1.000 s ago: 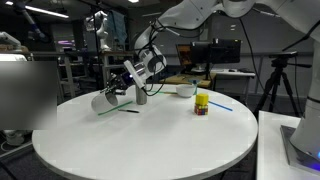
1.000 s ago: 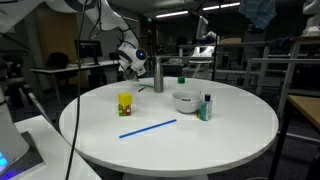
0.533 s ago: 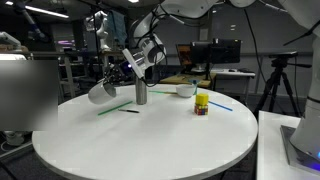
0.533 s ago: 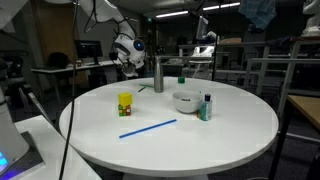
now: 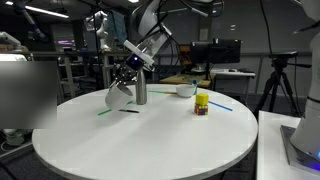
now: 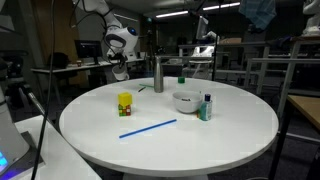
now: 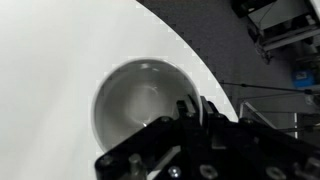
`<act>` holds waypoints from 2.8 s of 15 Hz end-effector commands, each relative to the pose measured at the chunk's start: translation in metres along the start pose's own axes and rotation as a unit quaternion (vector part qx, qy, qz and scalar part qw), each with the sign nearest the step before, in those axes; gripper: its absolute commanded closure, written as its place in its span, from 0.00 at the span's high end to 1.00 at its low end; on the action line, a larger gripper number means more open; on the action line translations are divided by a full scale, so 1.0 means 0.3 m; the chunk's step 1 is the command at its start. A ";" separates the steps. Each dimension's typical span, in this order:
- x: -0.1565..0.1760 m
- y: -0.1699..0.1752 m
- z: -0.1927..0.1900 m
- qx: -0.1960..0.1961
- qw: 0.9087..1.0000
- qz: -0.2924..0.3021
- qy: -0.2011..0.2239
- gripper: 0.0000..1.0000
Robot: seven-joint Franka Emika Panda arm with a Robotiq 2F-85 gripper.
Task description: Put the cup upright on the table
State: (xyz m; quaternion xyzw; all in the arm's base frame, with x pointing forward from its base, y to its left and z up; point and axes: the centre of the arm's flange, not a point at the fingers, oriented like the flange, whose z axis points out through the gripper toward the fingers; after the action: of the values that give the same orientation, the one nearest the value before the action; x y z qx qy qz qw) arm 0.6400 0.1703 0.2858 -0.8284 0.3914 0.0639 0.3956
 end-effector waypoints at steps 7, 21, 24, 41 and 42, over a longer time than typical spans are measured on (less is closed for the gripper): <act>-0.054 0.046 -0.145 -0.172 0.976 0.136 -0.005 0.02; 0.084 0.266 -0.097 -0.256 0.937 0.237 -0.025 0.02; 0.110 0.306 -0.081 -0.265 0.932 0.247 -0.023 0.02; 0.116 0.298 -0.045 -0.308 0.938 0.132 0.091 0.02; 0.117 0.294 -0.044 -0.304 0.939 0.129 0.095 0.02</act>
State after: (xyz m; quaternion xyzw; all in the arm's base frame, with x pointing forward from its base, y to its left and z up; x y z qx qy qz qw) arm 0.6010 0.1040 0.2191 -0.8507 0.4894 0.1783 0.0704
